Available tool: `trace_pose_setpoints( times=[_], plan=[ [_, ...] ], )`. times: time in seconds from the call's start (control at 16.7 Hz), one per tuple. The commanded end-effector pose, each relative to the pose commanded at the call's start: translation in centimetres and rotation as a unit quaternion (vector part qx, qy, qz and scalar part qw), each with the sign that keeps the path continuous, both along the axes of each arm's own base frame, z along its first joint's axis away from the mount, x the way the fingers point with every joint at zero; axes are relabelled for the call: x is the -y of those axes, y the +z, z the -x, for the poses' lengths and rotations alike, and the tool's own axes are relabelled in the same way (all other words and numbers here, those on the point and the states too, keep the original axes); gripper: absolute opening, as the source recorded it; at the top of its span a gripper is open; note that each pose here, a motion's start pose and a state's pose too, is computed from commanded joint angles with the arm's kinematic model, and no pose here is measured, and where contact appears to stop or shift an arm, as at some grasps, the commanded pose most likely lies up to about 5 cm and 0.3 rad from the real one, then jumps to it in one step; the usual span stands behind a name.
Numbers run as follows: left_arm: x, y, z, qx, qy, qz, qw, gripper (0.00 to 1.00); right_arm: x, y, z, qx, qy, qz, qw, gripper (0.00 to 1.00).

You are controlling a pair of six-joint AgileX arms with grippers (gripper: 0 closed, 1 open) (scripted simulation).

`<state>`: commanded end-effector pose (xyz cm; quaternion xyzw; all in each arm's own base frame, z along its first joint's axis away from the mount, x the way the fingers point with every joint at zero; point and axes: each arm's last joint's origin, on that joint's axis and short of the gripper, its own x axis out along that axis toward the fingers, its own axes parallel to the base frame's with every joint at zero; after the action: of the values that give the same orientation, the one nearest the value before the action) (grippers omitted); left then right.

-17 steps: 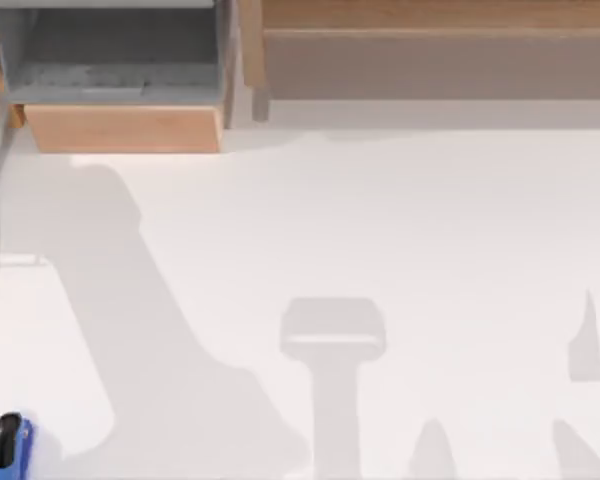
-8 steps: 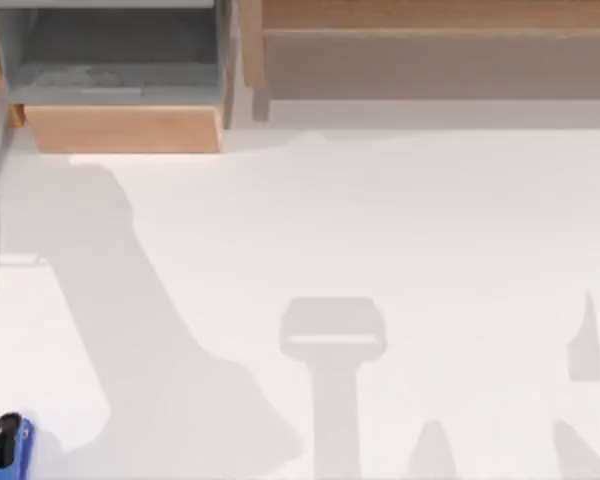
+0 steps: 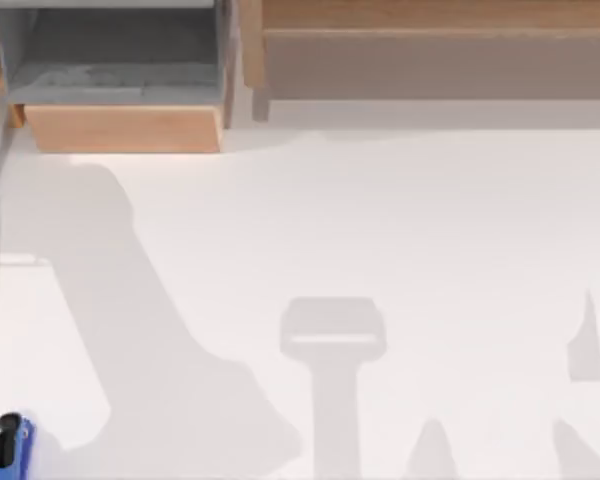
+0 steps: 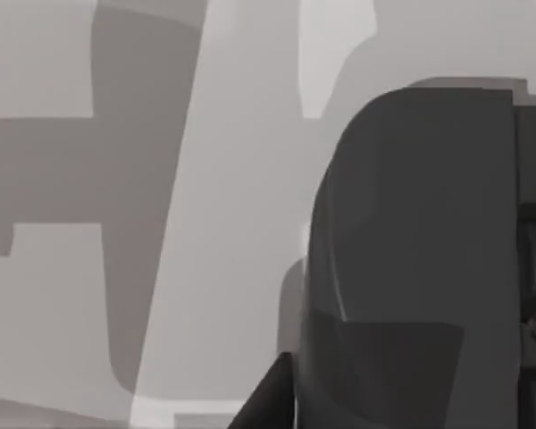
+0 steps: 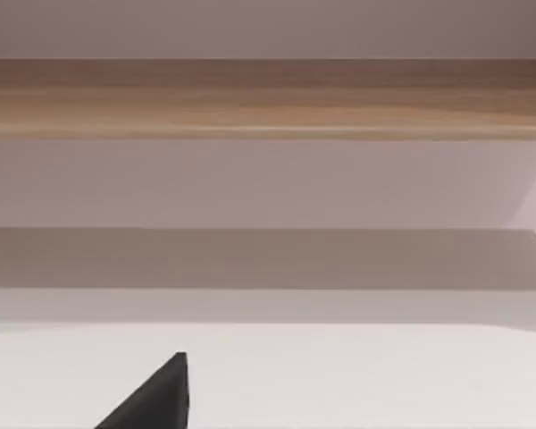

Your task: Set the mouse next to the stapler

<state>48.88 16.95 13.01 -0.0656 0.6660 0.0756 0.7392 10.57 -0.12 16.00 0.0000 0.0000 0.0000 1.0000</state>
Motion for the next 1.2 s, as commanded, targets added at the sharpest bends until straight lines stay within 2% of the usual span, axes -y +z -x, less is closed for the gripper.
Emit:
trace_pose_setpoints(
  times=[0.12,0.18,0.72,0.9,1.2],
  plan=[
    [0.0,0.0,0.0,0.0,0.0,0.0,1.0,0.02,0.0,0.0,0.0,0.0,0.0,0.0,1.0,1.0],
    [0.0,0.0,0.0,0.0,0.0,0.0,1.0,0.0,0.0,0.0,0.0,0.0,0.0,0.0,1.0,1.0],
    [-0.1,0.2,0.0,0.002,0.0,-0.001,1.0,0.0,0.0,0.0,0.0,0.0,0.0,0.0,1.0,1.0],
    [-0.3,2.3,0.5,0.019,0.016,-0.007,1.0,0.0,0.0,0.0,0.0,0.0,0.0,0.0,1.0,1.0],
    [1.6,8.7,2.2,0.078,0.057,-0.025,0.995,0.0,0.0,0.0,0.0,0.0,0.0,0.0,1.0,1.0]
  ],
)
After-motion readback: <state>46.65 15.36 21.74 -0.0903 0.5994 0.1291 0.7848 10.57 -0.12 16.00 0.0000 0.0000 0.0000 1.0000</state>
